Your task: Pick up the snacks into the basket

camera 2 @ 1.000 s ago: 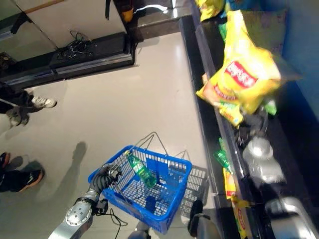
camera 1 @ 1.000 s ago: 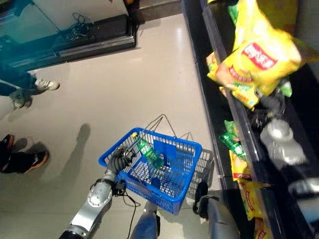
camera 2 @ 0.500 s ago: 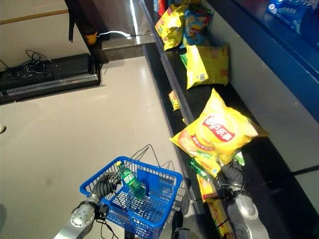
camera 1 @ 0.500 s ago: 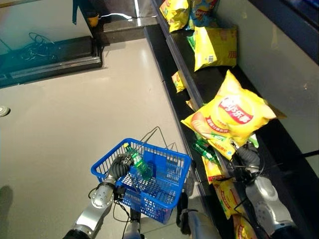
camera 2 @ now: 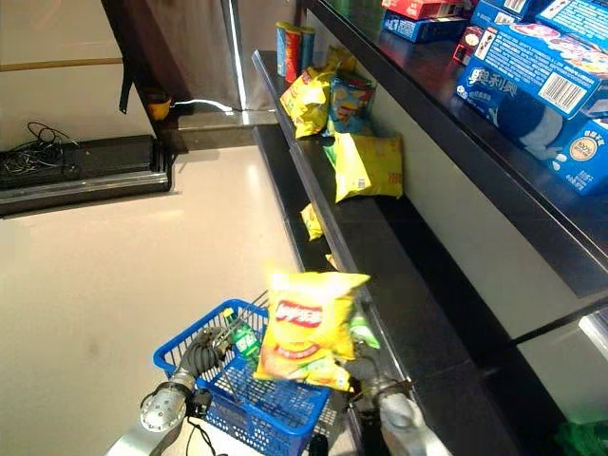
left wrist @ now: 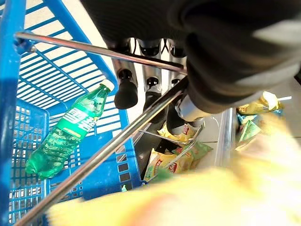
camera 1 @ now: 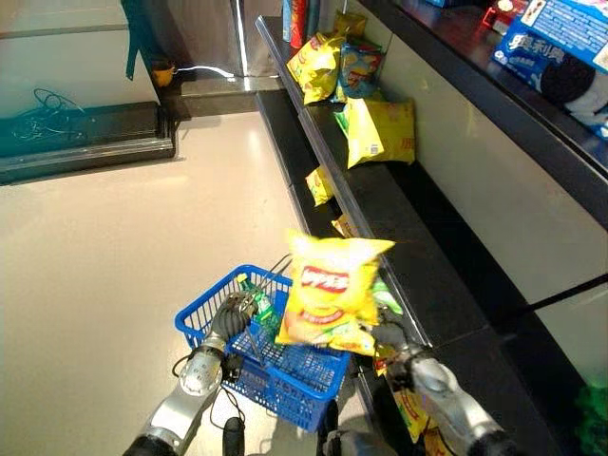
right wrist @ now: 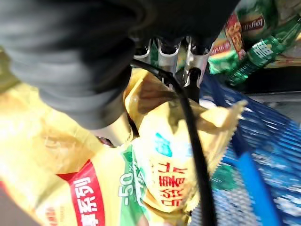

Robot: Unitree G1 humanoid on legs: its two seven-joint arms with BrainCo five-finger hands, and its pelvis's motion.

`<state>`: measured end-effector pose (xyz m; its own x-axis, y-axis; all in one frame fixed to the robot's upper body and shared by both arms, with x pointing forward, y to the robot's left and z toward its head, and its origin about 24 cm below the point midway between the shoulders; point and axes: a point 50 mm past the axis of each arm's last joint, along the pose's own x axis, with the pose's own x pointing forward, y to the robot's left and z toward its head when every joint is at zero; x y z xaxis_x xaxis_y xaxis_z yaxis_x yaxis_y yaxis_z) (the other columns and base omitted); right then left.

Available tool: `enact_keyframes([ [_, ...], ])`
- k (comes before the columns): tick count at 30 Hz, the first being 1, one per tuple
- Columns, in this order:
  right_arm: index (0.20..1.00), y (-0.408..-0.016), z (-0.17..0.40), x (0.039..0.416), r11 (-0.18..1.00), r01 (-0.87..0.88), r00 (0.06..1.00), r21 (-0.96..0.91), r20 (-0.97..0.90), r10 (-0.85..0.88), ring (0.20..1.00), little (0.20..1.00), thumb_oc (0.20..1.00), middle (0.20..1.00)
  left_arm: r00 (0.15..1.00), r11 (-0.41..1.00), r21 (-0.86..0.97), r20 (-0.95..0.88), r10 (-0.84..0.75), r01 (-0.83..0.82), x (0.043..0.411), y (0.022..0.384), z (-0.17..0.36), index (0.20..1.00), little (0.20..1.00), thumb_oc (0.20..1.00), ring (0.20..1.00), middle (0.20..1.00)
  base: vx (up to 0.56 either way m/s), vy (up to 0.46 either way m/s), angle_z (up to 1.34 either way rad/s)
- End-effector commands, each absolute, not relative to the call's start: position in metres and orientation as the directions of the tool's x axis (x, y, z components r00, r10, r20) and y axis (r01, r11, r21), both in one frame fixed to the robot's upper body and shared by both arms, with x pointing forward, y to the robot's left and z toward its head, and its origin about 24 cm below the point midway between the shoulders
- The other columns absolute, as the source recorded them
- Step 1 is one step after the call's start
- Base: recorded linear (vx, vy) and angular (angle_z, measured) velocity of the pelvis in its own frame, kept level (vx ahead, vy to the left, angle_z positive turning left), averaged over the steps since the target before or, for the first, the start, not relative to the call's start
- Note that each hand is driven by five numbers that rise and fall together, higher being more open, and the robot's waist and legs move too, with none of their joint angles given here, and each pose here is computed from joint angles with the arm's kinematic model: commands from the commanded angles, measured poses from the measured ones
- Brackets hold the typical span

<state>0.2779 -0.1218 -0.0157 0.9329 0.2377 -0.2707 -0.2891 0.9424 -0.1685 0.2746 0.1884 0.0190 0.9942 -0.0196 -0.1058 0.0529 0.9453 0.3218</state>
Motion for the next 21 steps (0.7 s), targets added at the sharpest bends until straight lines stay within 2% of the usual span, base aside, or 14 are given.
enact_keyframes([
  [1,0.200,-0.088,-0.008,0.285,0.944,-0.324,0.927,-0.065,-0.224,0.302,0.200,0.200,0.200,0.200,0.934,0.970,0.221,0.315,-0.172,0.104,0.297,0.147,0.104,0.200,0.200,0.200,0.200,0.200,0.00,0.040,-0.04],
  [8,0.200,-0.045,0.006,0.291,0.868,-0.481,0.869,-0.125,-0.199,0.453,0.200,0.200,0.200,0.200,0.918,0.962,0.238,0.335,-0.210,0.134,0.299,0.135,0.110,0.200,0.200,0.200,0.200,0.200,0.00,0.014,-0.01],
  [21,0.200,-0.022,0.005,0.287,0.862,-0.507,0.842,-0.008,-0.218,0.494,0.200,0.200,0.200,0.200,0.899,0.955,0.240,0.358,-0.252,0.172,0.297,0.122,0.115,0.200,0.200,0.200,0.200,0.200,0.00,0.000,0.00],
])
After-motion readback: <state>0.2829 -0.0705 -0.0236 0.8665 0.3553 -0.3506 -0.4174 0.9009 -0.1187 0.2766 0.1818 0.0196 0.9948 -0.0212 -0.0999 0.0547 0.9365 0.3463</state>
